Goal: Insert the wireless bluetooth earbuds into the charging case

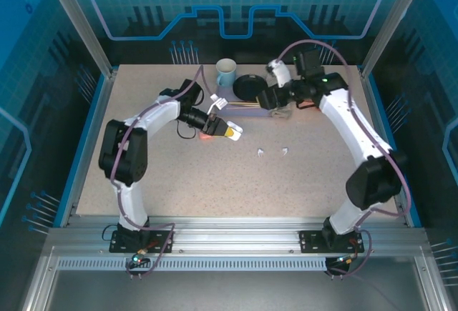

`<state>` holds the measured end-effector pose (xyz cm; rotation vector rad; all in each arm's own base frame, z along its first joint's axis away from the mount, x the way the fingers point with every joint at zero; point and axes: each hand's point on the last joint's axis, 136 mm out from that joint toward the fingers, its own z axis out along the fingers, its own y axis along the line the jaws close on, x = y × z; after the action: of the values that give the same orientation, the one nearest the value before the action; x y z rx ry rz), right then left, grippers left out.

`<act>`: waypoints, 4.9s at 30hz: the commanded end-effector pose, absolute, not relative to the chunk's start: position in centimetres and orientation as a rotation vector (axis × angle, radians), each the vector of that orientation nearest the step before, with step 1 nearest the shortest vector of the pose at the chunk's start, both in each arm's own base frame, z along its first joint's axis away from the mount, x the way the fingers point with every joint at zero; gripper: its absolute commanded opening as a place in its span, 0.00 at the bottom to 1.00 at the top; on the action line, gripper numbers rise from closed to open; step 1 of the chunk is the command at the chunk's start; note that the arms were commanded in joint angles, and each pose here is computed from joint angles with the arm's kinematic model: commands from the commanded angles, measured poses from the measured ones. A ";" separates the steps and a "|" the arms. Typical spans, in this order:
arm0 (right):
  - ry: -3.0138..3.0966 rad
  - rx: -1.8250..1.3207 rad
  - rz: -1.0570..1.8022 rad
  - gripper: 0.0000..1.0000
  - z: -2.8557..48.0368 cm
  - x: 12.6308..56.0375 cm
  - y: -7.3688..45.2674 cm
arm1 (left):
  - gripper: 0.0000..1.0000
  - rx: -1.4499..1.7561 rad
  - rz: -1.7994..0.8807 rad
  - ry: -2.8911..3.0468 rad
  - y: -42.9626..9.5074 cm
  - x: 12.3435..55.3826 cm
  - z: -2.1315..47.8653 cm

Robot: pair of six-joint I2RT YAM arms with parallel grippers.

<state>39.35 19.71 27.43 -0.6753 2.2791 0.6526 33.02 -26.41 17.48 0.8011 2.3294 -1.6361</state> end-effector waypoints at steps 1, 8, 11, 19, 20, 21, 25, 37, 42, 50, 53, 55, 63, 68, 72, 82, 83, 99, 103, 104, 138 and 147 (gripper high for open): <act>2.328 -0.487 0.626 0.57 27.9 39.0 18.4 | 0.00 0.831 -1.412 2.162 -27.5 34.9 20.3; 2.437 -0.121 0.474 0.57 24.5 37.4 15.2 | 0.00 0.816 -1.095 1.925 -29.2 35.3 20.7; 2.461 0.019 0.441 0.57 22.5 36.3 14.3 | 0.00 0.814 -0.997 1.736 -29.8 34.8 21.1; 2.600 0.203 0.318 0.57 16.2 33.5 13.5 | 0.00 0.743 -0.980 1.527 -30.4 33.5 19.8; 2.623 0.202 0.300 0.57 15.5 33.3 13.6 | 0.00 0.754 -1.001 1.512 -30.5 33.1 19.4; 2.641 0.204 0.277 0.57 15.0 33.1 13.7 | 0.00 0.766 -1.015 1.501 -30.7 32.8 19.2; 2.705 0.231 0.236 0.57 13.0 32.7 14.3 | 0.00 0.807 -1.062 1.456 -30.7 31.4 18.3; 2.875 0.238 0.116 0.58 8.1 32.3 17.7 | 0.00 0.845 -1.078 1.411 -28.2 30.0 17.5; 2.897 0.391 0.021 0.57 6.3 32.2 17.5 | 0.00 0.834 -1.065 1.400 -27.4 30.2 18.2; 2.882 0.612 0.030 0.58 4.6 32.8 18.5 | 0.00 0.840 -1.080 1.397 -27.2 29.9 18.3; 2.889 0.623 0.024 0.58 4.1 33.2 19.0 | 0.00 0.843 -1.089 1.398 -27.3 29.8 18.2; 2.892 0.624 0.028 0.58 3.8 33.5 19.3 | 0.00 0.846 -1.094 1.397 -27.3 29.7 18.1; 2.906 0.611 0.037 0.56 2.9 33.7 19.8 | 0.00 0.842 -1.105 1.398 -27.4 29.9 18.3; 2.915 0.606 0.056 0.53 2.2 33.7 20.1 | 0.00 0.844 -1.107 1.394 -27.4 29.9 18.6; 2.915 0.597 0.070 0.49 1.9 33.9 20.5 | 0.00 0.847 -1.111 1.395 -27.5 29.8 18.7; 2.930 0.590 0.067 0.46 1.1 33.9 20.6 | 0.00 0.845 -1.112 1.397 -27.4 29.8 18.9; 2.929 0.591 0.066 0.45 1.0 33.8 20.6 | 0.00 0.844 -1.113 1.401 -27.4 29.8 18.8; 2.924 0.572 0.084 0.33 1.0 34.1 20.5 | 0.00 0.847 -1.123 1.409 -27.5 29.8 18.8; 2.924 0.572 0.088 0.33 0.9 34.2 20.4 | 0.00 0.848 -1.127 1.415 -27.6 29.8 18.8; 2.925 0.570 0.091 0.33 0.9 34.1 20.4 | 0.00 0.850 -1.126 1.413 -27.6 29.8 18.8; 2.972 0.447 0.157 0.28 1.0 33.1 20.8 | 0.00 0.858 -1.122 1.428 -27.7 29.9 19.4; 2.901 0.479 0.182 0.27 3.3 34.0 20.3 | 0.00 0.858 -1.125 1.434 -27.6 29.9 19.2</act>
<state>34.24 20.64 1.83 0.4431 2.9172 0.1492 29.98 -27.51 17.49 0.8181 1.5011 -1.1278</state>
